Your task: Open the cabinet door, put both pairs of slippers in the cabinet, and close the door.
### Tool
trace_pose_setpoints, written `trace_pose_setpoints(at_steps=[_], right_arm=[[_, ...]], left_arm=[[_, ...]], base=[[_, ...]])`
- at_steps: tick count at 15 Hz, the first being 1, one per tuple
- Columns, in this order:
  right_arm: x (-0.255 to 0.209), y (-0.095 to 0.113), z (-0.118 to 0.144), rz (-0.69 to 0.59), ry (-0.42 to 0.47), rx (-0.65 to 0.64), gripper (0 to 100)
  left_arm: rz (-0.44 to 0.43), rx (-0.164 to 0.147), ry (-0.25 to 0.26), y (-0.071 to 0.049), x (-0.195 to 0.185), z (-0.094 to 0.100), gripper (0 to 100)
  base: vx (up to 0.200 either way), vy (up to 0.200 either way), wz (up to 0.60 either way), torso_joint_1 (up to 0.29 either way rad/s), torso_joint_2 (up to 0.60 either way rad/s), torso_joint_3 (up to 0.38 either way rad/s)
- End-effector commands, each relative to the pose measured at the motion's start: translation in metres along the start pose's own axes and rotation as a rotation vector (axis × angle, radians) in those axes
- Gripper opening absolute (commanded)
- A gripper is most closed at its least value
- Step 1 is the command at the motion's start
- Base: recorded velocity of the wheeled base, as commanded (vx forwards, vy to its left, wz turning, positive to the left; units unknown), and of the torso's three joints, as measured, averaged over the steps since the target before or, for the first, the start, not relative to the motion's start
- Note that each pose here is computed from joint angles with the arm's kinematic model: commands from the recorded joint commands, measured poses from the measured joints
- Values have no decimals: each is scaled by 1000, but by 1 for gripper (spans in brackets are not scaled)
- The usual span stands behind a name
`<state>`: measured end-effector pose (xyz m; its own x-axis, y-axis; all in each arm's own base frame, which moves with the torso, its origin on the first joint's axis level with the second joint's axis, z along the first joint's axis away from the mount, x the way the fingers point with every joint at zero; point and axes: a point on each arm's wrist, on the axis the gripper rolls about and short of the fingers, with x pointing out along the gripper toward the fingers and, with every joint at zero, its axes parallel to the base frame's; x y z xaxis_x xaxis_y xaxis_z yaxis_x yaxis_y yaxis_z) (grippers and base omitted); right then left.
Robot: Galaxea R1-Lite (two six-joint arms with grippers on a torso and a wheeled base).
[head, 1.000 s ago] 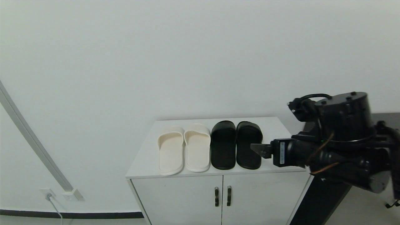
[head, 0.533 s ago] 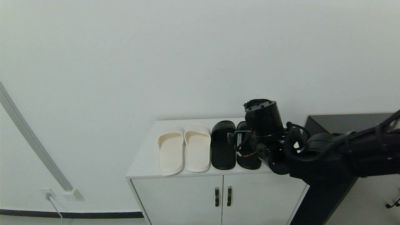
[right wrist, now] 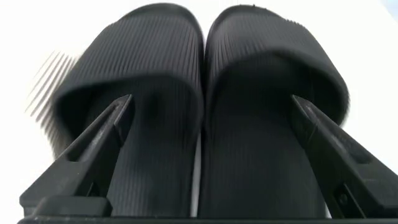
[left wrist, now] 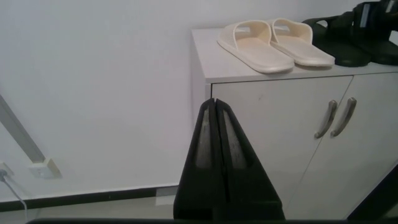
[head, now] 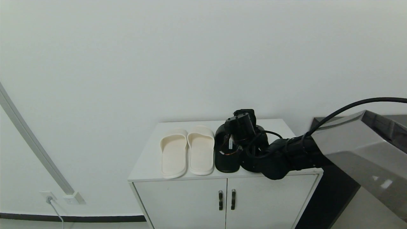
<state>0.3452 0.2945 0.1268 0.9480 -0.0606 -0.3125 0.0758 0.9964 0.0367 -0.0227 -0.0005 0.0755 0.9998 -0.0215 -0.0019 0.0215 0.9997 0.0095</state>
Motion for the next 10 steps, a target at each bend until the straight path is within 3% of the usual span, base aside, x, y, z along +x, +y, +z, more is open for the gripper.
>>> trace_pose_setpoints(at_steps=[1, 7, 8, 10], right_arm=[[24, 3, -7, -33, -6, 0, 100], [43, 2, -10, -58, -12, 13, 100], [43, 1, -9, -58, -15, 16, 0], [44, 1, -10, -59, -13, 15, 0]], left_arm=[[0, -2, 0, 0, 0, 0, 0], [2, -3, 0, 0, 0, 0, 0], [2, -3, 0, 0, 0, 0, 0], [2, -3, 0, 0, 0, 0, 0]], base=[[0, 0, 0, 0, 0, 0], [0, 0, 0, 0, 0, 0], [0, 0, 0, 0, 0, 0], [0, 0, 0, 0, 0, 0]])
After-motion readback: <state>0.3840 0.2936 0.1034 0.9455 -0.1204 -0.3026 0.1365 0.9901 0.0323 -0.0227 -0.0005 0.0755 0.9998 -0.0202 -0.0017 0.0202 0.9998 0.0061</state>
